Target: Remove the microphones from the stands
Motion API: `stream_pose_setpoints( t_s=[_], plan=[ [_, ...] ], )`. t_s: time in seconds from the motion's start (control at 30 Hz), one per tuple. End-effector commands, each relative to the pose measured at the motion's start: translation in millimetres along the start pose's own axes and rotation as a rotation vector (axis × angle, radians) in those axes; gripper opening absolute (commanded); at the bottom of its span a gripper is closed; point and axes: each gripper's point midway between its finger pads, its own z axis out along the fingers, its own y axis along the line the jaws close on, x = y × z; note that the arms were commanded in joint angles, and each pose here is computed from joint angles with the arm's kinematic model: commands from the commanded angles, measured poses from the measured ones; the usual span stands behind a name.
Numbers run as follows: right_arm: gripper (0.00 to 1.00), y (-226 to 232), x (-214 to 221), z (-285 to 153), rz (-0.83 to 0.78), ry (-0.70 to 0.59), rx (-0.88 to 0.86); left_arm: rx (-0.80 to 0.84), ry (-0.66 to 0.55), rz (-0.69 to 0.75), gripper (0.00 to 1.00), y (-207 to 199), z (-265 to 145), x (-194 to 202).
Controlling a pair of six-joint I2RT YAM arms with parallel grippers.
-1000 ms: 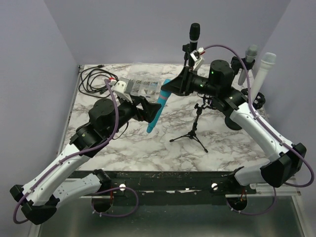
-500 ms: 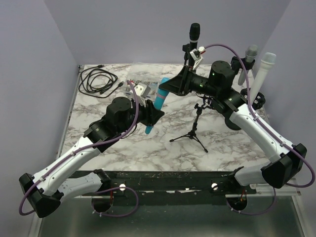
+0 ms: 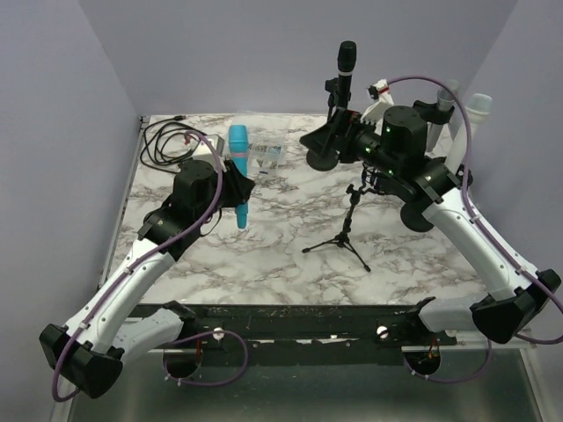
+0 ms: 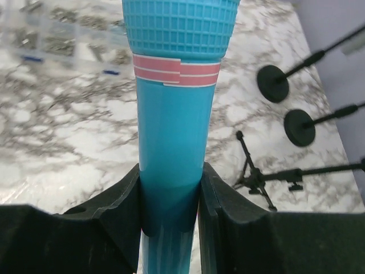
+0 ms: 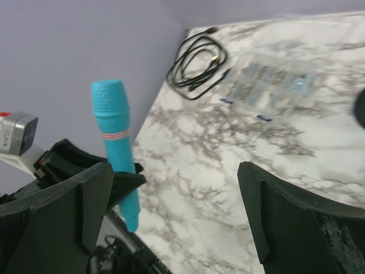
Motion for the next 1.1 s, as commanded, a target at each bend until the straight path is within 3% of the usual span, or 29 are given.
stream_pose_setpoints(
  t_s=[0.0, 0.1, 0.23, 0.47, 0.57, 0.9, 1.07],
  plan=[
    [1.00, -47, -41, -39, -0.052, -0.198, 0.335, -0.319, -0.002, -0.273, 0.00, 83, -3, 12],
    [1.00, -63, -52, -55, -0.065, -0.259, 0.448, -0.460, -0.042, -0.501, 0.00, 134, -3, 22],
    [1.00, -85, -63, -73, -0.124, -0.299, 0.598, -0.743, -0.031, -0.913, 0.00, 204, -6, 55],
    [1.00, -110, -66, -95, -0.234, -0.248, 0.791, -0.978, -0.118, -1.259, 0.00, 287, 15, 63],
    [1.00, -111, -65, -103, -0.261, -0.227, 0.806, -0.986, -0.198, -1.294, 0.00, 311, 38, 44],
    [1.00, -103, -67, -129, -0.341, -0.175, 0.808, -1.141, -0.140, -1.362, 0.00, 373, 74, 36],
    [1.00, -87, -75, -142, -0.362, -0.209, 0.739, -1.202, -0.114, -1.326, 0.11, 383, 73, 38]
  ],
)
